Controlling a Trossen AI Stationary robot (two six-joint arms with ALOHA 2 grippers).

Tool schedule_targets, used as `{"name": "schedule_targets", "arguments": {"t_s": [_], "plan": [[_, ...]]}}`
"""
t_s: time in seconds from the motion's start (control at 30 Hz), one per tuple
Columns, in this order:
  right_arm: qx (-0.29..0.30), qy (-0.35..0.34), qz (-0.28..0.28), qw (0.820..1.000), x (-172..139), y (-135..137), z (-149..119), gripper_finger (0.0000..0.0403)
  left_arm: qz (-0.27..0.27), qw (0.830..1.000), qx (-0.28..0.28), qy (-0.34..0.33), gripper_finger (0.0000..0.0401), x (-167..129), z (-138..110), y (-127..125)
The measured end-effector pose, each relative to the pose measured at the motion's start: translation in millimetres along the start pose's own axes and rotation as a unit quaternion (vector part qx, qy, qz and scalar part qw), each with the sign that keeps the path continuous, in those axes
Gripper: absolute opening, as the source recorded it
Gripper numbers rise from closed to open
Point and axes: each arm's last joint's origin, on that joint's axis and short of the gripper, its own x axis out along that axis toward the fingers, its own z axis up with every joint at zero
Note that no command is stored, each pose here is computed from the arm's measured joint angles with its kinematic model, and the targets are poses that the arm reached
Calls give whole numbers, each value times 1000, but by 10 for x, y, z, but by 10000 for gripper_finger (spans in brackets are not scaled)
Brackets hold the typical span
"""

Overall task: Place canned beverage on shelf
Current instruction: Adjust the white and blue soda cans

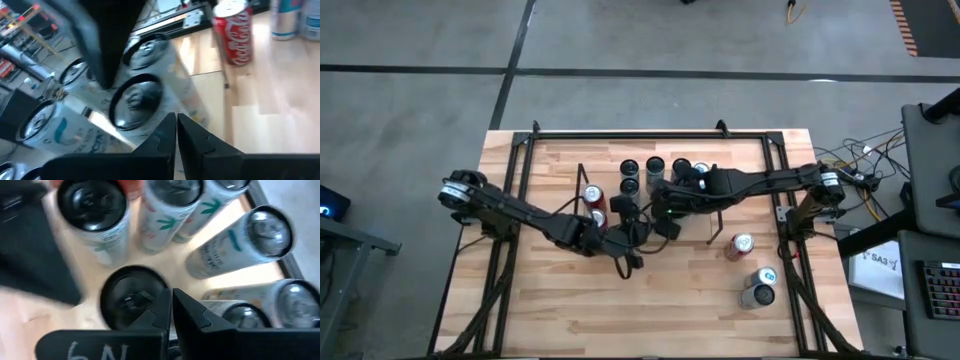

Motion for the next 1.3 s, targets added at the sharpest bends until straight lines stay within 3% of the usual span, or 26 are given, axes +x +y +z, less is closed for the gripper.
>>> {"name": "schedule_targets", "arguments": {"t_s": [0.17, 0.33, 0.7, 1.1, 1.3], "plan": [[-6, -4, -23, 1000, 53, -86, 39, 9, -43, 999, 5, -9, 0, 34, -8, -79], [-13, 4, -30, 999, 156, -102, 58, 9, -42, 999, 6, -2, 0, 107, -57, -124], [-11, 10, -14, 1000, 157, -21, 33, 9, 41, 999, -3, 12, 0, 149, -86, -79], [-6, 17, -15, 1000, 122, 12, -1, 9, 56, 998, -9, 13, 0, 145, -86, -70], [-6, 17, -6, 1000, 106, 22, -4, 9, 102, 995, -16, 14, 0, 130, -76, -38]]}}
